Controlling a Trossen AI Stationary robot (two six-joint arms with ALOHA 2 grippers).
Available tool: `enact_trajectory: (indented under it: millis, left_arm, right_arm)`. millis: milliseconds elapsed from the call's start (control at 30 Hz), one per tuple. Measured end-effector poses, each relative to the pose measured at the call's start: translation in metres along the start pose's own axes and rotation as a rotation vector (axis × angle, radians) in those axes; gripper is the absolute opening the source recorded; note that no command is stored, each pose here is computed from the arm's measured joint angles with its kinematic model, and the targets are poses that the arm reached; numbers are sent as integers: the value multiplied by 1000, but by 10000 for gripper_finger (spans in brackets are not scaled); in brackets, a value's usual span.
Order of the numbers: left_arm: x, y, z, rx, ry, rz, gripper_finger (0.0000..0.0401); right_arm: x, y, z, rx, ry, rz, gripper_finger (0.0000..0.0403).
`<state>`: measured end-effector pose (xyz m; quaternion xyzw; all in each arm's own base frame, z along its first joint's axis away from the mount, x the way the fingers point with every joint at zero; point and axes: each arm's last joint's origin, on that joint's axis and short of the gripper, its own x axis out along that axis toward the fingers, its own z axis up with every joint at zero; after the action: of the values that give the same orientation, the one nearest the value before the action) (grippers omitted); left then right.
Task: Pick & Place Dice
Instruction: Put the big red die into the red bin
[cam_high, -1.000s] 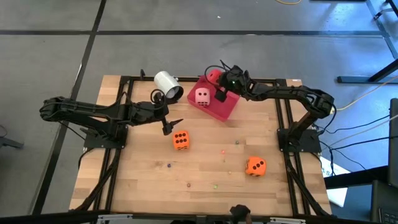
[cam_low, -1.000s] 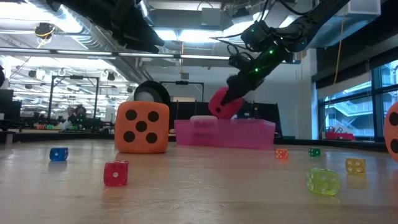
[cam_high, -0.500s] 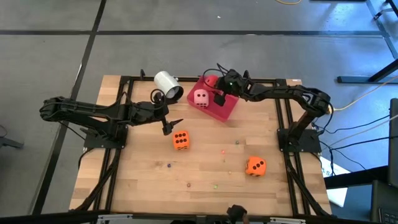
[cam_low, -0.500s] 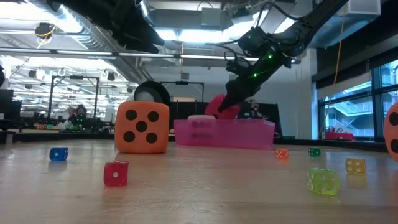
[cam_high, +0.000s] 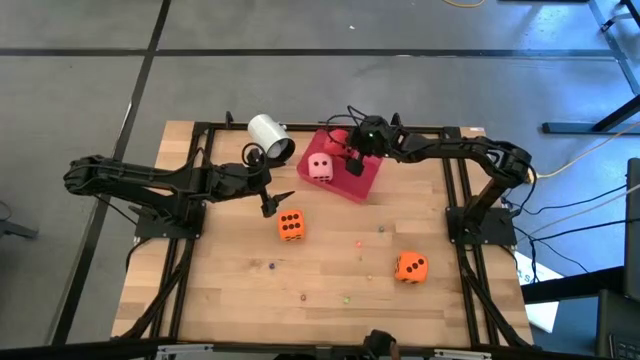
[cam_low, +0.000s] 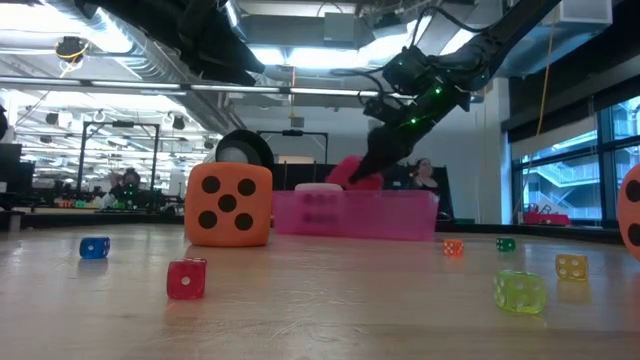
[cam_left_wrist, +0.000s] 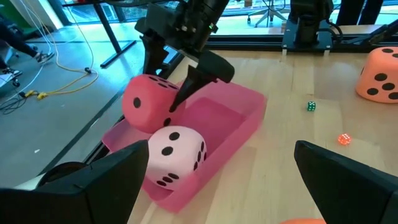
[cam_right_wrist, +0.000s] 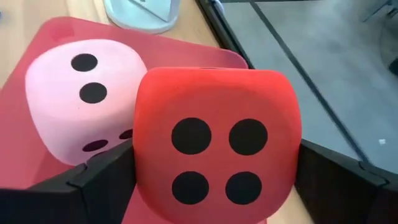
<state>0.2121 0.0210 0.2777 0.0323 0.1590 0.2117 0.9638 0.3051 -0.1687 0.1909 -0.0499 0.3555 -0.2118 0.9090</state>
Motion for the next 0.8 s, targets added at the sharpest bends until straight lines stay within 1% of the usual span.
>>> enact_trajectory:
  millis: [100, 233, 300, 367, 433, 533, 700, 800]
  left_arm:
    - [0, 0, 0, 0, 0, 0, 400]
    - [0, 0, 0, 0, 0, 1, 400]
    - [0, 0, 0, 0, 0, 1, 400]
    - [0, 0, 0, 1, 0, 1, 400]
    - [0, 0, 0, 0, 0, 1, 400]
    - [0, 0, 0, 2, 0, 1, 400]
    - [0, 0, 0, 2, 0, 1, 400]
    - [0, 0, 0, 2, 0, 1, 400]
  right_arm:
    - [0, 0, 0, -22, -1, 7, 387]
    - [0, 0, -1, -5, 9, 10, 387]
    - [-1, 1, -4, -1, 35, 62, 387]
    - [-1, 2, -10, -16, 88, 87, 387]
    - [-2, 4, -13, -28, 135, 60, 387]
    - [-2, 5, -14, -39, 156, 15, 387]
    - [-2, 5, -13, -43, 153, 17, 387]
    - [-5, 4, -9, -48, 194, 22, 387]
